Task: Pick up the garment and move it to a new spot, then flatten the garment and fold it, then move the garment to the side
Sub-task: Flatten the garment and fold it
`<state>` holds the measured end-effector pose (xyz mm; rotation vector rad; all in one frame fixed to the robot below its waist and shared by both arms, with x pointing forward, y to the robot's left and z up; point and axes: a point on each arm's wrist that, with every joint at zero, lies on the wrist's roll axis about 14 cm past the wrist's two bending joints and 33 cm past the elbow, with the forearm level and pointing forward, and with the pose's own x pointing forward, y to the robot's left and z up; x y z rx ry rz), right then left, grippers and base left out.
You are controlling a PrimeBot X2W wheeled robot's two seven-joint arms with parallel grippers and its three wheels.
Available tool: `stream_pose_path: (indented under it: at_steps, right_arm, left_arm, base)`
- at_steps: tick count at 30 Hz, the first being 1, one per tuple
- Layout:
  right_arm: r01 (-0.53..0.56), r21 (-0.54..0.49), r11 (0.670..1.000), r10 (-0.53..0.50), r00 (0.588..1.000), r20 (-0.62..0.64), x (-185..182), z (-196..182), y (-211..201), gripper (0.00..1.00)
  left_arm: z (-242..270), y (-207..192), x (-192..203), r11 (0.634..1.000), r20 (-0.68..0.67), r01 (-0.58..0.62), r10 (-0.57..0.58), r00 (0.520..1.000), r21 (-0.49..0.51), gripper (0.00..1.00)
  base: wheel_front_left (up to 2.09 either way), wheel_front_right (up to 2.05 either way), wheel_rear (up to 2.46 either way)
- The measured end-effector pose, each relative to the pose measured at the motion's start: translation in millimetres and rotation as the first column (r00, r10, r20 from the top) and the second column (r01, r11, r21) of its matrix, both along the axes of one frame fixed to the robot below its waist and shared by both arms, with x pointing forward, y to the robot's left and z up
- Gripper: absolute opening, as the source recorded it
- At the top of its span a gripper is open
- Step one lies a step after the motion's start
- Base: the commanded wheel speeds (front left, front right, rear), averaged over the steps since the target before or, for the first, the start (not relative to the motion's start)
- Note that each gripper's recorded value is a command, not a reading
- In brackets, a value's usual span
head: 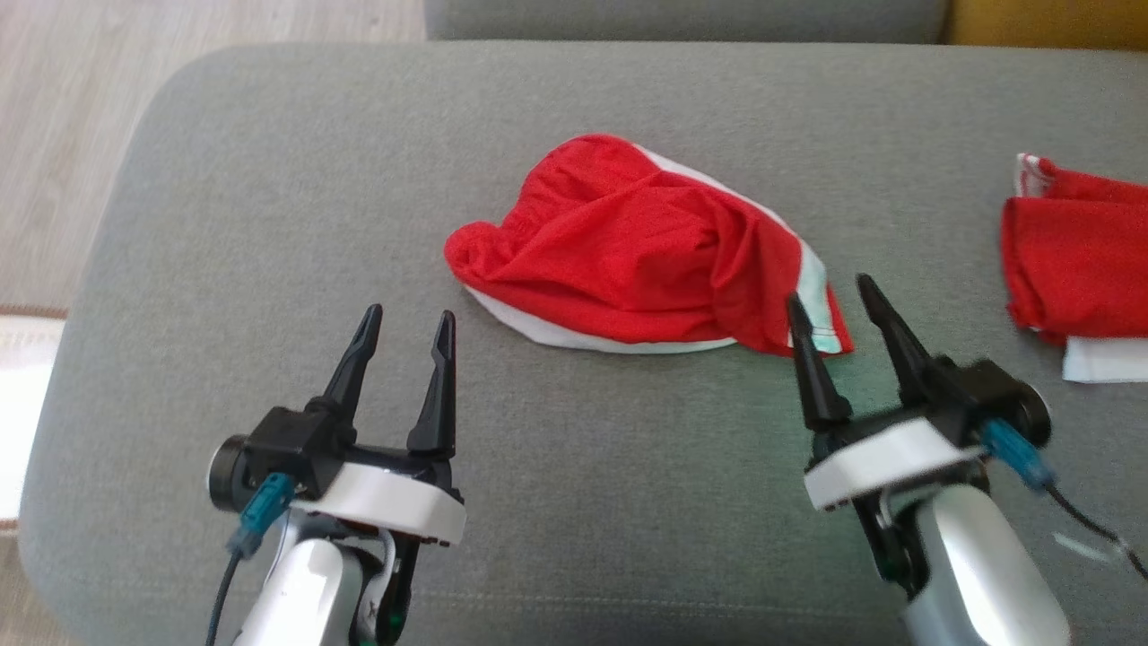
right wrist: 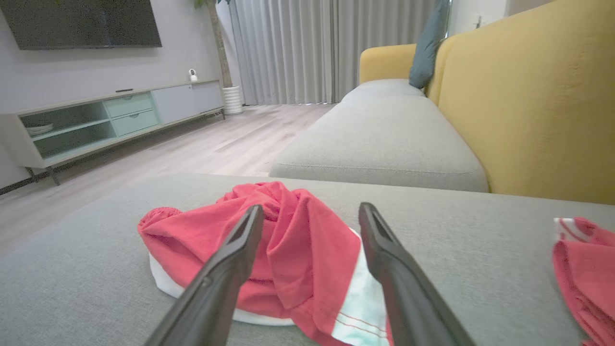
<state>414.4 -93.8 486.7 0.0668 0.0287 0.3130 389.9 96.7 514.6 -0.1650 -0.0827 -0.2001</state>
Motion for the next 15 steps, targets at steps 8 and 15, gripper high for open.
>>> stream_pose_path:
  at_steps: [8,15]
  right_arm:
    - [-0.136,-0.082,0.987,0.128,0.987,-0.097,17,-31,41,1.00]
    - [-0.201,-0.187,0.962,0.173,0.972,-0.156,41,-58,55,1.00]
  left_arm:
    - [-13,9,2,1.000,-0.036,-0.026,0.026,0.999,0.001,1.00]
    - [-20,24,5,0.998,-0.057,-0.062,0.062,0.996,0.007,1.00]
  base:
    - [0.00,0.00,0.00]
    - [0.00,0.00,0.00]
